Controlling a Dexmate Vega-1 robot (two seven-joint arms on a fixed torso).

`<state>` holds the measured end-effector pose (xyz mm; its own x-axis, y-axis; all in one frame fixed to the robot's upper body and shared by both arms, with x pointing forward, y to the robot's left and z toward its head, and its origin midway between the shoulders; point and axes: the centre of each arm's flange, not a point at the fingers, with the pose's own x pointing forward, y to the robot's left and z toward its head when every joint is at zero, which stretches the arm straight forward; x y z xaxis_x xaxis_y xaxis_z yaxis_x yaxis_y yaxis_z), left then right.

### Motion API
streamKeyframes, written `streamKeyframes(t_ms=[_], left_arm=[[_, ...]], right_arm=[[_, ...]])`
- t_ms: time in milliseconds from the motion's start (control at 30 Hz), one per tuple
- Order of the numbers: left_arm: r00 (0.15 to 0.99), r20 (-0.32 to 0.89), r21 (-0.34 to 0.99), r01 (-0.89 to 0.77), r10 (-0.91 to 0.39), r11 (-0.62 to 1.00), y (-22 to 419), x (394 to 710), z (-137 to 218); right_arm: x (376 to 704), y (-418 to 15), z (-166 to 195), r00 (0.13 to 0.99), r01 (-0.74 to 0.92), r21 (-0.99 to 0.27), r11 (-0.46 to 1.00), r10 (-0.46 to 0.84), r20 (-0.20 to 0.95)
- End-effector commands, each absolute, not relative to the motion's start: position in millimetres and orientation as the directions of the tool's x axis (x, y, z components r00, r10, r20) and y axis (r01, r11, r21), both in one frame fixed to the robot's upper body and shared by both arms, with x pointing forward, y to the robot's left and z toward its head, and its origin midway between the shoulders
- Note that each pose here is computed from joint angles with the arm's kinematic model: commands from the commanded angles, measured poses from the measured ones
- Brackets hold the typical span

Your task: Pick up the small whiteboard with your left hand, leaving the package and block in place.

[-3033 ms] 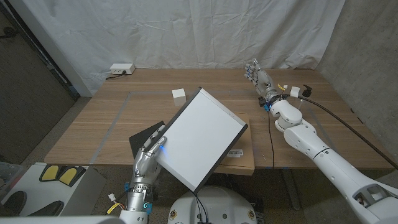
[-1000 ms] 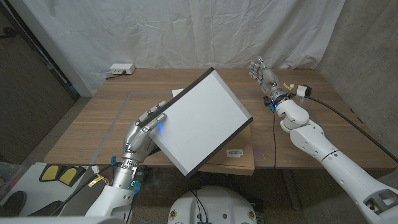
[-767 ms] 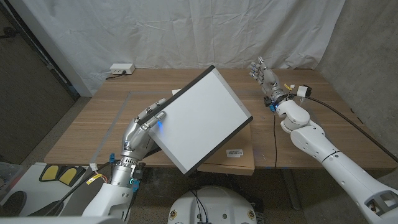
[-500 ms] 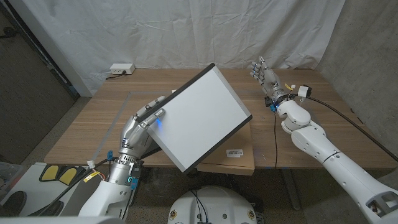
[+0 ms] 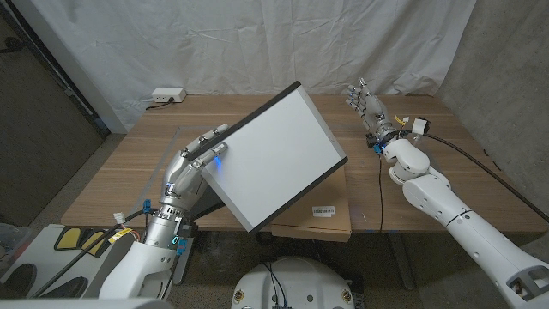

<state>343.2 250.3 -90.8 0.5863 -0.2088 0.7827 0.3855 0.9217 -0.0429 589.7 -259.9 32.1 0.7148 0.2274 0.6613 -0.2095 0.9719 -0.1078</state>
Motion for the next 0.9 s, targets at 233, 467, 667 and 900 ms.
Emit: streamKeyframes(t_ms=[233,467,667,900], left_arm=[[0.556,0.801,-0.002,0.373,-0.222,0.928,254.0,336.4,-79.4],[0.542,0.81,-0.003,0.385,-0.223,0.923,256.9,338.2,-72.4],[0.539,0.808,0.02,0.377,-0.237,0.926,256.2,334.5,-63.6],[0.541,0.807,0.021,0.376,-0.238,0.926,255.6,331.7,-61.7]], right_arm=[[585.7,-255.9,32.9,0.71,-0.209,-0.111,0.972,0.229,0.665],[581.4,-257.4,34.1,0.707,-0.198,-0.112,0.974,0.222,0.671],[581.7,-257.9,31.9,0.71,-0.203,-0.109,0.973,0.223,0.668],[581.2,-255.2,30.9,0.713,-0.208,-0.112,0.972,0.229,0.663]])
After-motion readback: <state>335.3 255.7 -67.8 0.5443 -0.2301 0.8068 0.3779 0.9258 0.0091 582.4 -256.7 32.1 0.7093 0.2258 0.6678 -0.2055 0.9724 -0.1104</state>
